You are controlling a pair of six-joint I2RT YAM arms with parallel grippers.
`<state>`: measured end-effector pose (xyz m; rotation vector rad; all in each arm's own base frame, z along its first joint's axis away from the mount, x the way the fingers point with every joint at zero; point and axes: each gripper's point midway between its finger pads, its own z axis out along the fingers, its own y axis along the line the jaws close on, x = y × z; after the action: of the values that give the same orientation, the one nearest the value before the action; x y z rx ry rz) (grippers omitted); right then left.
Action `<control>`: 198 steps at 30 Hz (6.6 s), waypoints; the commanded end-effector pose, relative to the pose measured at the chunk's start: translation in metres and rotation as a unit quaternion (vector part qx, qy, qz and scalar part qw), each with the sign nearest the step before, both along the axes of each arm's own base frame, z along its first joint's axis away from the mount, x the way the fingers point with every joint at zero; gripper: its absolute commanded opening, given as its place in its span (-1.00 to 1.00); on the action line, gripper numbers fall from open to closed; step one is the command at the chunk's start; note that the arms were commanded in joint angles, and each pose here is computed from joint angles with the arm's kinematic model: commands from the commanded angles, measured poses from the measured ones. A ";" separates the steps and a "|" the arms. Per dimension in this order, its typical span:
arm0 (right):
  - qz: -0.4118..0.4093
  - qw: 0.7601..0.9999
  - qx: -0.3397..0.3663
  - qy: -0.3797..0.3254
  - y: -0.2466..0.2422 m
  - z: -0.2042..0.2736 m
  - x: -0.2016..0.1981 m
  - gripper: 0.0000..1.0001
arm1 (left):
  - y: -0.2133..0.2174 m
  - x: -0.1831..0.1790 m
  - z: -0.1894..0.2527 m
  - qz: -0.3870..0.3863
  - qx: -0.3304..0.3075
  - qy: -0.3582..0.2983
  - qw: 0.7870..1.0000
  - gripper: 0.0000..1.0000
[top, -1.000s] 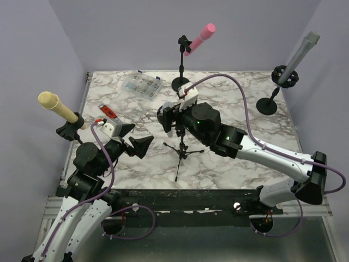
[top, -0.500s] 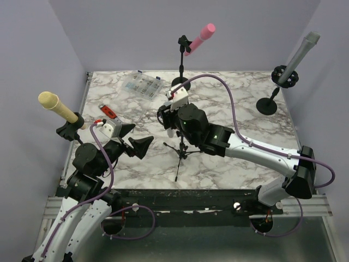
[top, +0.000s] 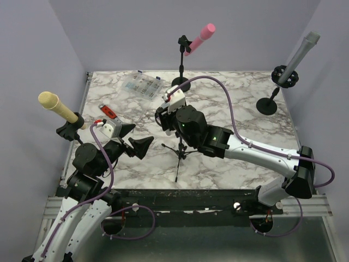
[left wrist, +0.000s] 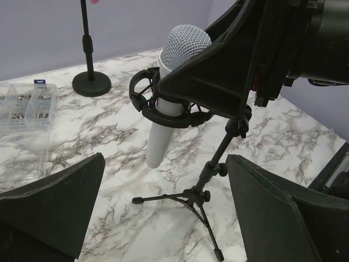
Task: Remove the microphone from the stand
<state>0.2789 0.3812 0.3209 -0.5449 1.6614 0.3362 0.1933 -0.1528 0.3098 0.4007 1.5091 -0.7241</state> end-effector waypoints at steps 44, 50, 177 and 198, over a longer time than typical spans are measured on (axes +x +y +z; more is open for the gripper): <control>-0.046 0.937 0.276 -0.207 -0.145 0.221 -0.051 -0.99 | -0.003 0.001 -0.001 -0.008 -0.001 0.003 1.000 0.97; -0.313 0.931 0.057 -0.180 -0.198 0.157 0.005 -0.98 | -0.004 0.001 -0.001 -0.010 -0.002 0.002 1.000 0.97; 0.318 0.684 0.321 0.573 -0.082 -0.146 -0.083 0.40 | -0.035 -0.027 0.002 -0.104 -0.120 0.138 0.978 0.98; 0.339 0.648 0.335 0.594 -0.064 -0.166 -0.086 -0.16 | -0.032 -0.023 0.008 -0.093 -0.098 0.130 0.982 0.98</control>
<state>0.2022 0.3180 0.1545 -0.2649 2.2560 2.1258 0.1725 -0.1864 0.3066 0.2838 1.6669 -1.1067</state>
